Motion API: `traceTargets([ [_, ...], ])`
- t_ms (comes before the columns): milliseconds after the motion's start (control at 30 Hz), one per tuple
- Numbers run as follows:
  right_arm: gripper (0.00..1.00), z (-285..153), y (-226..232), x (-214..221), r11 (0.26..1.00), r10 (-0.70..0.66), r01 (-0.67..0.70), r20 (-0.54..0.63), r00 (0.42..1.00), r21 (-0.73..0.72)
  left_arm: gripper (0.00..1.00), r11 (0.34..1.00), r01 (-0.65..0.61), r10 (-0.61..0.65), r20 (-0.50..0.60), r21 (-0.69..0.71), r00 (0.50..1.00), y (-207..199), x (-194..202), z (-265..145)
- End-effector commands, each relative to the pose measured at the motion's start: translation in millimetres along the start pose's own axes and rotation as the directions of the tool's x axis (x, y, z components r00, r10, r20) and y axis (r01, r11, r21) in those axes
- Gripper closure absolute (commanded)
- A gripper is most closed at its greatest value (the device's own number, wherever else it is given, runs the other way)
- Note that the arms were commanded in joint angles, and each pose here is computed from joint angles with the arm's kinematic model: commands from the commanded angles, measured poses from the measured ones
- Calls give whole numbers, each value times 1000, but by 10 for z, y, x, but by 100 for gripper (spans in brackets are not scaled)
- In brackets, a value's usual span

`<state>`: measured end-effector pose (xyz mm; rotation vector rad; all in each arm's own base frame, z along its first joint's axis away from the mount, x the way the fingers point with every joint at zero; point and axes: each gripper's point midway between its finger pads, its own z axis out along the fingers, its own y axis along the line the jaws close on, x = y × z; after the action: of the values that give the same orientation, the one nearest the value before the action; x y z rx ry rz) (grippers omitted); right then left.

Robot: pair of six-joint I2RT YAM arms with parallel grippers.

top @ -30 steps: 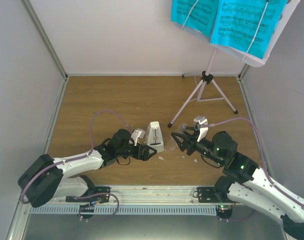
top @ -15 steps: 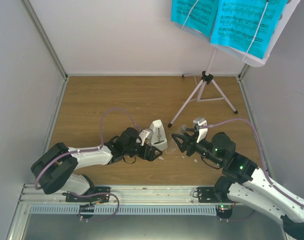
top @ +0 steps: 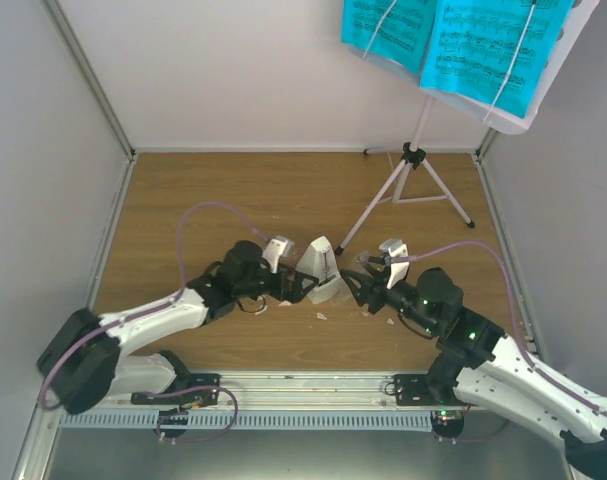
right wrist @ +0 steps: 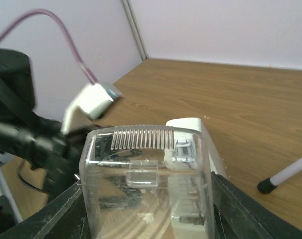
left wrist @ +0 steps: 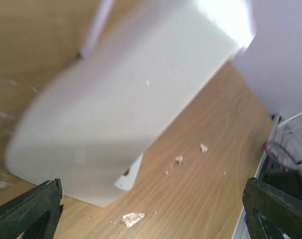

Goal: Pack up the instrument practice props

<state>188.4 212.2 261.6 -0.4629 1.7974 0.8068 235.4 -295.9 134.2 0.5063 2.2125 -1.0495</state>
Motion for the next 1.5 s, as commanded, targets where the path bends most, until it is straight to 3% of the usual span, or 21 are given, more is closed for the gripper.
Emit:
traceTargets([
  [0,48,51,-28,-213,996,-88,84,133,987,35,1,999,6,-3,95,-34,995,96,-335,-417],
  [200,48,143,-149,-211,982,-175,156,217,960,105,1,997,19,-11,97,-73,995,412,-935,-864],
  [333,48,208,-218,-94,979,-189,162,252,949,123,1,994,-59,76,192,-91,979,494,-1454,-1151],
  [467,48,286,-257,24,977,-198,170,263,944,125,1,968,-123,181,269,-220,946,584,-1752,-1336],
  [667,48,402,-267,162,968,-242,218,247,938,123,1,909,-155,306,368,-386,878,751,-1665,-1563],
  [833,48,491,-226,213,965,-258,241,244,935,99,1,861,-189,362,309,-471,880,850,-1699,-1619],
  [933,48,581,-189,259,964,-265,254,241,934,76,1,787,-187,383,228,-588,895,1105,-1646,-1666],
  [1467,48,791,-305,487,961,-271,255,188,944,105,1,817,-193,365,229,-543,902,1065,-1578,-1587],
])
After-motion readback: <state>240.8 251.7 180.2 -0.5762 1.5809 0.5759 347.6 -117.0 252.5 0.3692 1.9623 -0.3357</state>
